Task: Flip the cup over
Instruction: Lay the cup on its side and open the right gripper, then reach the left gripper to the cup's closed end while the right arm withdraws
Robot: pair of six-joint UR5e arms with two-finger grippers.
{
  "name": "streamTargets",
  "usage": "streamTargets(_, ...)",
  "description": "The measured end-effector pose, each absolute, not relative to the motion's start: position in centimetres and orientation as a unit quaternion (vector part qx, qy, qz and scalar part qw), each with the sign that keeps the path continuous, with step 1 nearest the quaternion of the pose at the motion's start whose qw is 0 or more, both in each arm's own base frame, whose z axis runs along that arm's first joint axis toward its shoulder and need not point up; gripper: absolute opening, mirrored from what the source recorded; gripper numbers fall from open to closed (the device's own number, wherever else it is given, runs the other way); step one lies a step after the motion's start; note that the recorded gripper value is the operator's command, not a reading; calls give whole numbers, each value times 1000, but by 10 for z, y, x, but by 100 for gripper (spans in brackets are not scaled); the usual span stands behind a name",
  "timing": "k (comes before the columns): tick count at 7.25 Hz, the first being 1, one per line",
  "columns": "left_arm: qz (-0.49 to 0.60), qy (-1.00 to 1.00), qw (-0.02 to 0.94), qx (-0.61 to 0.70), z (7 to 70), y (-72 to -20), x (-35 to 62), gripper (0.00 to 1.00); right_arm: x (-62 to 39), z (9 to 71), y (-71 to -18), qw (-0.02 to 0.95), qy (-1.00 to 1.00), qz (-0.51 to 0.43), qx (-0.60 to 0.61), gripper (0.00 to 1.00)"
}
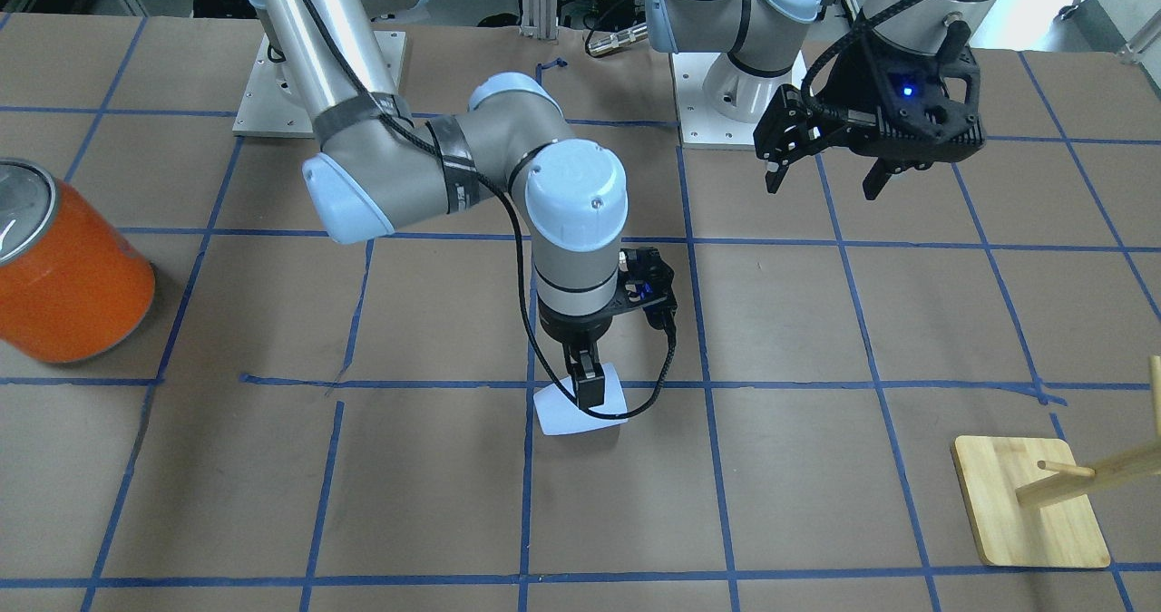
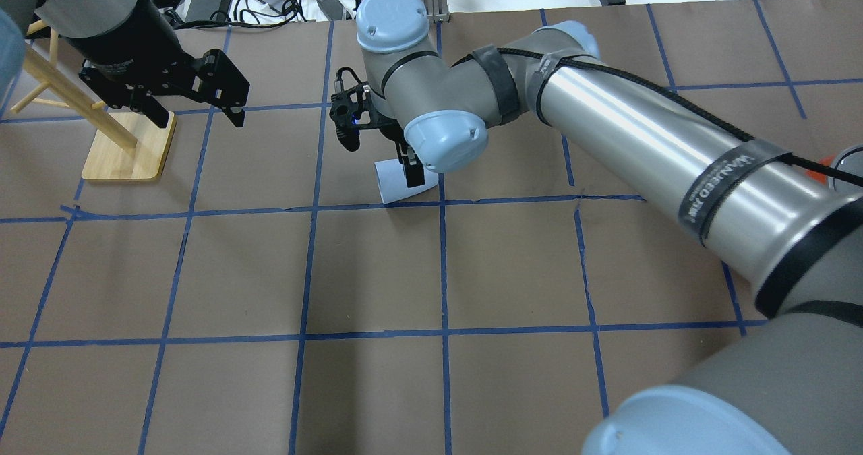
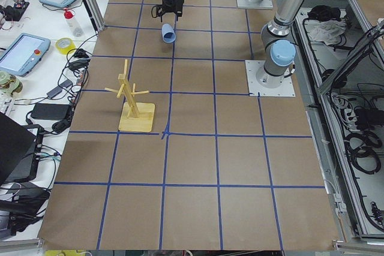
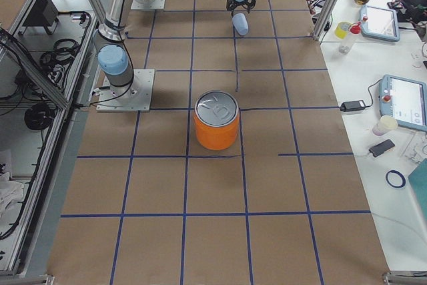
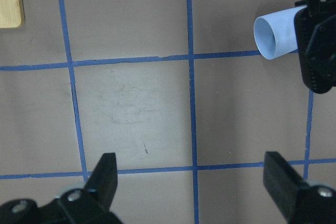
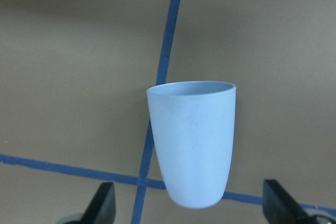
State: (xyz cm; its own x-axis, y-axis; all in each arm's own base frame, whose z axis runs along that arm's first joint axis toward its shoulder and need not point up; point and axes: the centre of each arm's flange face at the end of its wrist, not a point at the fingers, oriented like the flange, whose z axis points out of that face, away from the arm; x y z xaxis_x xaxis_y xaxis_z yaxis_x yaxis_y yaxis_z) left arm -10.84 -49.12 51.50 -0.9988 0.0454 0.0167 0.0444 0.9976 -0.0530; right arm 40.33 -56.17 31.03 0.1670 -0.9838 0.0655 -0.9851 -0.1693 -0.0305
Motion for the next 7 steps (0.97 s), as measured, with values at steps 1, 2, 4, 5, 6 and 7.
streamTargets(1,28,-999,13,-26,518,-489,-108,100,374,353,-555,8,-667,26,745,100)
streamTargets(2,30,-999,18,-26,519,-486,-109,100,342,397,-542,4,-689,16,725,100)
streamTargets(4,25,-998,57,-18,511,-490,-107,100,281,465,-508,1,-756,7,654,100)
streamTargets(5,13,-997,82,-6,496,-498,-98,100,255,479,-494,3,-797,10,605,100)
streamTargets(6,2,-992,128,6,476,-506,-89,100,229,488,-486,4,-835,15,549,100)
streamTargets(7,-2,-981,194,10,454,-515,-88,100,208,495,-480,6,-875,22,484,100)
